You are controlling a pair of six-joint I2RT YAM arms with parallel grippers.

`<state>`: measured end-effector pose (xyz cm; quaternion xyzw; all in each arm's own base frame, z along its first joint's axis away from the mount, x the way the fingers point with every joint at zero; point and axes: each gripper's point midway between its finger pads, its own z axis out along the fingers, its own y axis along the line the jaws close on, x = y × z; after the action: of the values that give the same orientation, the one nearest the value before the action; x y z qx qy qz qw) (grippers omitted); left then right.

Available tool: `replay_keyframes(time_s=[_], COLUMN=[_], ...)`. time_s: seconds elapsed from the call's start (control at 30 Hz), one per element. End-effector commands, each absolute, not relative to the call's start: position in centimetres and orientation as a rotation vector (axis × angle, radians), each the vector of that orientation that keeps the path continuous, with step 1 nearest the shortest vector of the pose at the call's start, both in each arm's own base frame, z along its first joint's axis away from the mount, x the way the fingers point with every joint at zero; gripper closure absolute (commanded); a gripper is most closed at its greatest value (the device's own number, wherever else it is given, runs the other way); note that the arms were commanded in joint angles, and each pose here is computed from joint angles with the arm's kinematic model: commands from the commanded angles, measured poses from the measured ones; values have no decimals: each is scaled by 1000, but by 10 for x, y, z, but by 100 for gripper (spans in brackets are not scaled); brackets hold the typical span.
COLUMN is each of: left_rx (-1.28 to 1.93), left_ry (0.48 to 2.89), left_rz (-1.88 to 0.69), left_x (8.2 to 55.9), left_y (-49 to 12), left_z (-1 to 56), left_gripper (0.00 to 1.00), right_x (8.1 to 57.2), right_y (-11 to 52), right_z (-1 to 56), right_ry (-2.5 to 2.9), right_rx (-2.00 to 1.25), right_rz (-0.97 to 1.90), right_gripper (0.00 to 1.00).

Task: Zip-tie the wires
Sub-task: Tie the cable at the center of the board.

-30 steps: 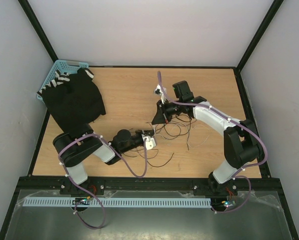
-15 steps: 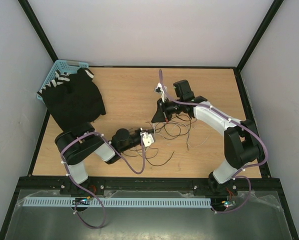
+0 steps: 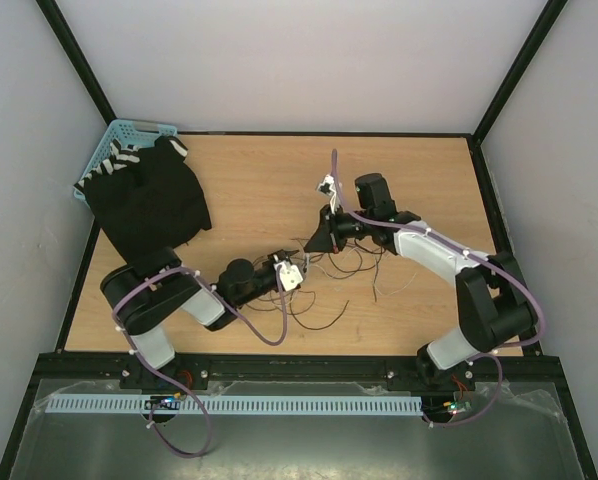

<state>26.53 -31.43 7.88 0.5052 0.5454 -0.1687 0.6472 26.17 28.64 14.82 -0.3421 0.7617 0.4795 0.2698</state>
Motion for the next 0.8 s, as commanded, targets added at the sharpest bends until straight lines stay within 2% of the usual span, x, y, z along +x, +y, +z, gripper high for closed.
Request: replay_keyframes(time_s=[0.0,0.03,0.1,0.23,0.33,0.5,0.77], left_rx=[1063,1048,1014,925,839,735,716], left_ry=[1238,1237,1236,1238,1248,1248,1286], left_rz=[-347,-342,-330,-352,-395,-456,-538], left_x=[271,271,272,271,267,253,236], left_y=[-303,-300,-296,-288,-282,-283,-299], left_z=[100,104,112,132,147,167,164], left_gripper=[39,29,20,13,13,21,29], right_x=[268,272,276,284,289,296,297], right_y=[290,287,284,277,273,267,264], right_z=[164,161,155,150,150,157,168], right_ry=[1992,2018,2066,2129,2130,2101,2039], right_rx=[-861,-819,-771,-698,-627,-426,-219], right_rz=[1263,1232,1189,1081,1017,929,892], right_gripper=[100,100,100,100,100,100,100])
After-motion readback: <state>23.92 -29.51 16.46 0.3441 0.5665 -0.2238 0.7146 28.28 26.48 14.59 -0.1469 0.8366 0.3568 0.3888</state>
